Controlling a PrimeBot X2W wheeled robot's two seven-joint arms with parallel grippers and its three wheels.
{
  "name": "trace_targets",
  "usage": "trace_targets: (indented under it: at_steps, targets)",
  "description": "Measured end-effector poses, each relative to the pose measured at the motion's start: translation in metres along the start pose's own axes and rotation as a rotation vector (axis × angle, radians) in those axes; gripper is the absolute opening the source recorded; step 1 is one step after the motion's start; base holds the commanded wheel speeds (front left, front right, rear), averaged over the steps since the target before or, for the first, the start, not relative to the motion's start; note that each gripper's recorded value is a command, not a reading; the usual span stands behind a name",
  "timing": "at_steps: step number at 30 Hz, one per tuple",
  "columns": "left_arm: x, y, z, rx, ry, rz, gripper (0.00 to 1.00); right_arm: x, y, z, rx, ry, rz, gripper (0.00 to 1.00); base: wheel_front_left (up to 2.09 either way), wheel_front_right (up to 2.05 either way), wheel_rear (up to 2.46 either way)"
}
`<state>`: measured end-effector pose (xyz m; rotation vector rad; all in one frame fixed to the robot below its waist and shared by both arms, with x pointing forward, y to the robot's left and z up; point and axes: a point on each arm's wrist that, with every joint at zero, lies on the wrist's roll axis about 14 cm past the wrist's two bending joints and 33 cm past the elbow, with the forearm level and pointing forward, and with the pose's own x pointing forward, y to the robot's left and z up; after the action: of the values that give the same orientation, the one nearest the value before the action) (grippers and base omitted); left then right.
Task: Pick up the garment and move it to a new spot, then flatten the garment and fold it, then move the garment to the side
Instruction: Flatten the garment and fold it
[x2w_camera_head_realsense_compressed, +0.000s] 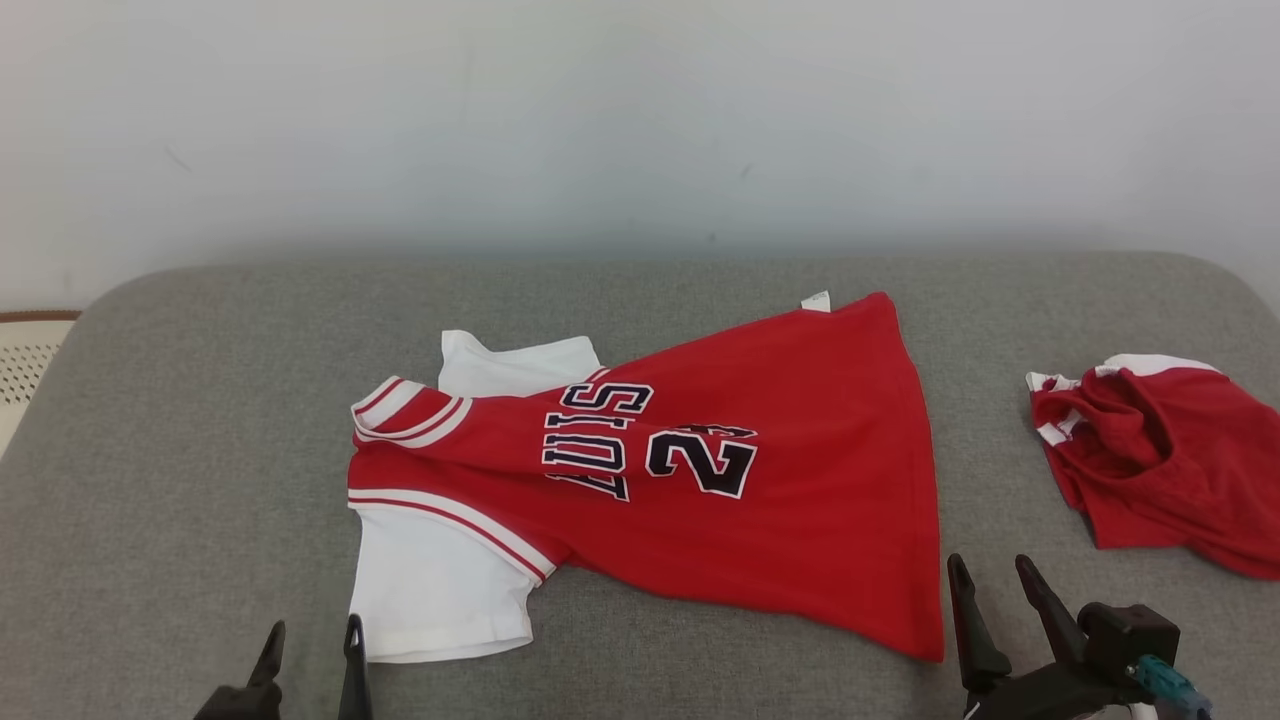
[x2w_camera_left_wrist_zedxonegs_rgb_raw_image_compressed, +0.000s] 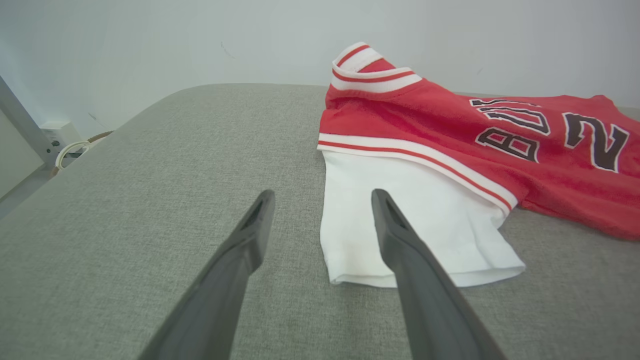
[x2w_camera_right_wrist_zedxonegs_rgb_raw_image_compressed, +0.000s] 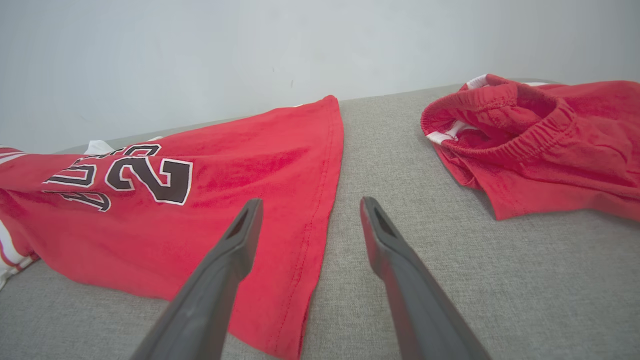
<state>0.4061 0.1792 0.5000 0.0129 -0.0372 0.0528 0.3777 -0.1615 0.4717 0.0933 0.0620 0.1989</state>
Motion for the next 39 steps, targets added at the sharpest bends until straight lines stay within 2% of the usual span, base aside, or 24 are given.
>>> trace_targets:
  at_steps: [10,17,27,36,38,39]
  targets:
    - [-0.027,0.015,-0.006,-0.007,0.012,0.040,1.00,-0.012,0.012,0.000,0.010,-0.013,0.009,1.00,0.00,0.00,0.00]
    - [-0.030,0.008,-0.010,-0.003,0.023,0.014,1.00,-0.016,0.012,-0.007,0.011,0.005,0.005,1.00,0.00,0.00,0.00]
    - [-0.023,-0.014,-0.021,-0.032,0.058,-0.055,1.00,-0.012,0.018,-0.043,0.021,0.125,0.027,1.00,0.00,0.00,0.00]
    - [-0.019,-0.016,-0.031,-0.052,0.088,-0.048,1.00,-0.006,0.020,-0.071,0.051,0.216,0.023,1.00,0.00,0.00,0.00]
    - [-0.019,-0.014,-0.034,-0.058,0.095,-0.040,1.00,-0.005,0.024,-0.075,0.056,0.231,0.031,0.90,0.00,0.00,0.00]
    - [-0.018,-0.013,-0.035,-0.060,0.099,-0.039,1.00,-0.004,0.025,-0.077,0.056,0.237,0.034,0.81,0.00,0.00,0.00]
